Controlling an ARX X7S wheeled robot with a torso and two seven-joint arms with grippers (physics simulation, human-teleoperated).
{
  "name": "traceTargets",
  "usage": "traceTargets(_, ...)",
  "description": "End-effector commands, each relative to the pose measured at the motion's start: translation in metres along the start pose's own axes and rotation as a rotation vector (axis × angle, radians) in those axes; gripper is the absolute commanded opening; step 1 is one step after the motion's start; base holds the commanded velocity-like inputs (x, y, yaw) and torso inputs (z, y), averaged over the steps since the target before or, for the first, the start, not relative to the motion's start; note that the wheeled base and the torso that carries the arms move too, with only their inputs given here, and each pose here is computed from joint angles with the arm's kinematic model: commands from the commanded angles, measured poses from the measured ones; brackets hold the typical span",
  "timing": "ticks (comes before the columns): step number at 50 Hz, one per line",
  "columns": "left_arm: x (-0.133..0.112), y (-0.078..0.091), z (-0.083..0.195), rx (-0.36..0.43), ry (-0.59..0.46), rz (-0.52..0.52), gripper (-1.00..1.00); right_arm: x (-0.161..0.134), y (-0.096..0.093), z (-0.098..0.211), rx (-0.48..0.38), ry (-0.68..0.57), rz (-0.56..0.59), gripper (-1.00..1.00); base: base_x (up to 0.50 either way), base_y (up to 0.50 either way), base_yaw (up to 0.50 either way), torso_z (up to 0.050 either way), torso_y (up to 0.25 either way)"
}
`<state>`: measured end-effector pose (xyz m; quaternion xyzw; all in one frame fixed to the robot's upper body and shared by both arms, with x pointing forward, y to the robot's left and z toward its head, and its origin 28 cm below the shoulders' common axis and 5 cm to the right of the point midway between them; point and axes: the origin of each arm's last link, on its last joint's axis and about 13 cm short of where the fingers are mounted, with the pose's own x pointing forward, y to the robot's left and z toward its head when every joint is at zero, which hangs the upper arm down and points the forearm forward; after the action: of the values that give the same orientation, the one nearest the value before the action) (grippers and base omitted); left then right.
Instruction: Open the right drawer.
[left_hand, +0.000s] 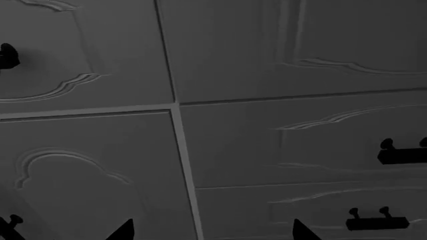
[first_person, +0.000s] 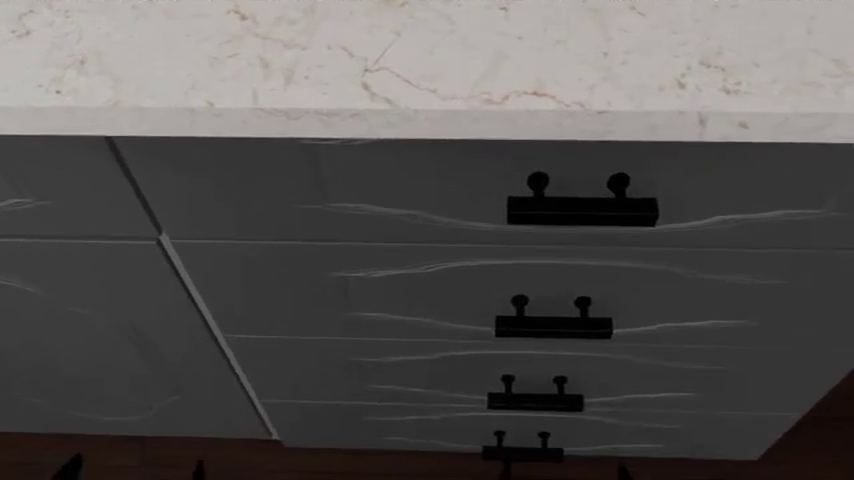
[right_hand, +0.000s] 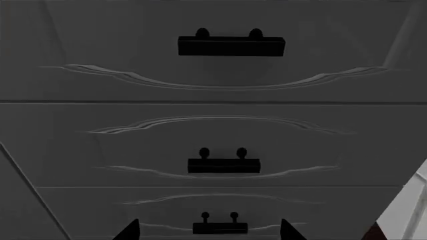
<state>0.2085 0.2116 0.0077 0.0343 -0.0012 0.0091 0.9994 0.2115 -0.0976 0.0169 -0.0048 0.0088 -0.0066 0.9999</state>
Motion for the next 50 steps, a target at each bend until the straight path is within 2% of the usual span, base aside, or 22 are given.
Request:
traceTargets(1,0.001,-0.003,0.007,-0.020,-0.022,-0.003,1.00,0.002,0.000,-0.001,0.000,-0.005,0.008,1.00,0.00,0.00,0.00,0.000,0.000)
traceTargets(3,0.003,-0.002,0.004,-0.013,-0.015,0.000,1.00,0.002,0.000,-0.002,0.000,-0.005,0.008,1.00,0.00,0.00,0.00,0.000,0.000)
traceTargets(4,0.003,-0.001,-0.001,0.026,0.004,-0.019,1.00,0.002,0.000,-0.001,0.000,-0.005,0.008,1.00,0.00,0.00,0.00,0.000,0.000)
traceTargets(5,0.004,0.000,-0.002,0.007,-0.022,-0.017,1.00,0.001,0.000,0.000,0.000,-0.006,0.008,1.00,0.00,0.00,0.00,0.000,0.000)
traceTargets(10,0.002,-0.005,0.000,-0.010,-0.013,-0.028,1.00,0.001,0.001,0.001,0.001,-0.005,0.009,1.00,0.00,0.00,0.00,0.000,0.000)
traceTargets(24,0.004,-0.006,0.002,0.009,0.023,0.003,1.00,0.001,0.001,0.002,0.002,-0.001,0.007,1.00,0.00,0.00,0.00,0.000,0.000)
traceTargets(28,0.004,-0.006,0.002,0.009,0.014,-0.003,1.00,0.001,0.000,0.000,0.002,-0.001,0.007,1.00,0.00,0.00,0.00,0.000,0.000)
traceTargets(29,0.002,-0.005,0.005,-0.007,-0.020,-0.013,1.00,0.001,0.000,0.001,0.002,-0.002,0.007,1.00,0.00,0.00,0.00,0.000,0.000)
traceTargets(30,0.003,-0.006,0.004,0.010,-0.005,-0.010,1.00,0.001,0.000,0.001,0.002,-0.003,0.007,1.00,0.00,0.00,0.00,0.000,0.000)
traceTargets(50,0.002,-0.005,0.005,-0.010,-0.022,-0.001,1.00,0.001,0.000,0.000,0.011,-0.019,0.019,1.00,0.00,0.00,0.00,0.000,0.000)
